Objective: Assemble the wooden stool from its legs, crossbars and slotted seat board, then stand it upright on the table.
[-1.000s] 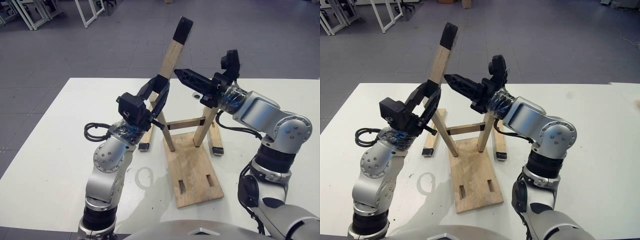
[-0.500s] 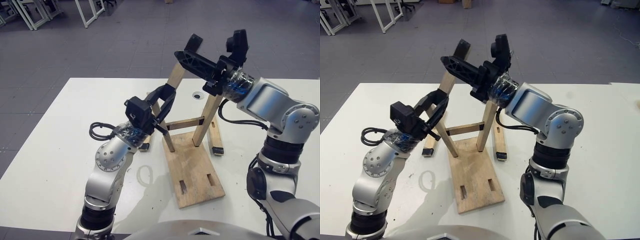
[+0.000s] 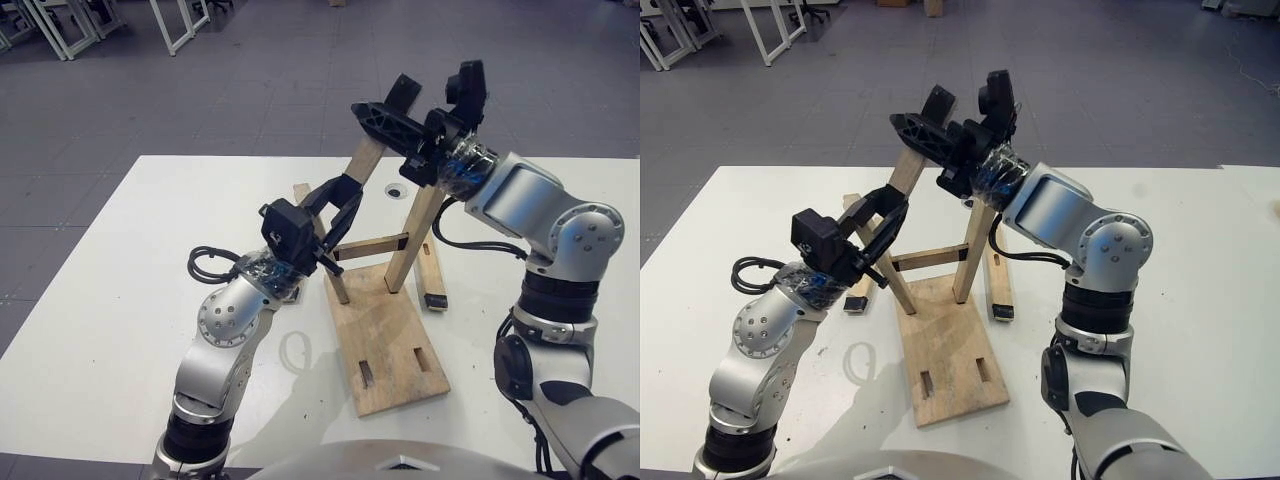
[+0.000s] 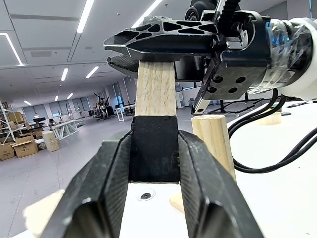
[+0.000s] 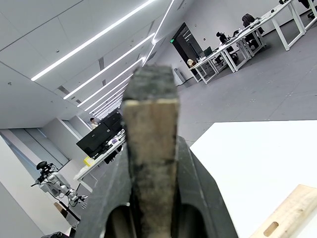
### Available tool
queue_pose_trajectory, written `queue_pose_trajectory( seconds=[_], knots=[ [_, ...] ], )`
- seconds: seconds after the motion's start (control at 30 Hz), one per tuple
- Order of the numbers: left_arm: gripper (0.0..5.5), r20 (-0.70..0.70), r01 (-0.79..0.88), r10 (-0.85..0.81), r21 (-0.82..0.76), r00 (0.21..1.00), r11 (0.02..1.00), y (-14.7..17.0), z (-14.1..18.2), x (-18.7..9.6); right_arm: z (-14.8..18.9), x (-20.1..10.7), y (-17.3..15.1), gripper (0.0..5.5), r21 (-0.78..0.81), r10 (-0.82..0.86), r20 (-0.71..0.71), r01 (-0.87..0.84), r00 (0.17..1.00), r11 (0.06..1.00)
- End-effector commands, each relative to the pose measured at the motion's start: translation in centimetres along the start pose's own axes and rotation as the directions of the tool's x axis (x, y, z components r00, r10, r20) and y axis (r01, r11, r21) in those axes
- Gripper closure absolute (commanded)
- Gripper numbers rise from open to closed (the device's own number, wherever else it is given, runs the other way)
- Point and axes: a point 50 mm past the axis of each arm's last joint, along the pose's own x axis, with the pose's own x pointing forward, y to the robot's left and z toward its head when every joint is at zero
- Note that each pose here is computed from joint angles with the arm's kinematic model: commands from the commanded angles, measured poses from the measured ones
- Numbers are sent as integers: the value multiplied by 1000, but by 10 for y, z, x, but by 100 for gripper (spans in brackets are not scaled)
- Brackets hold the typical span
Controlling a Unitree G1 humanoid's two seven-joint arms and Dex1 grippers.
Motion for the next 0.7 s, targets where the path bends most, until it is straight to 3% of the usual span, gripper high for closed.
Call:
queue_pose_trajectory(
  seconds=[0.03,0.23,0.43,0.6,0.7],
  knots=[
    [383,-15,29,-31,-88,999,996,-4,-2,3,7,3,12,510,-26,59,19,-58,998,998],
    [282,1,60,-60,-123,998,991,-7,7,6,11,2,13,510,-42,51,33,-50,998,998],
    [177,139,13,-1,-81,990,997,2,45,25,44,-3,21,510,-99,59,129,-46,990,994],
    [157,178,-119,139,-122,974,985,29,62,31,86,-36,3,510,-149,-101,322,155,941,977],
    [157,126,-357,378,-161,917,920,69,56,20,95,-73,-26,510,-183,-334,432,444,838,877]
  ],
)
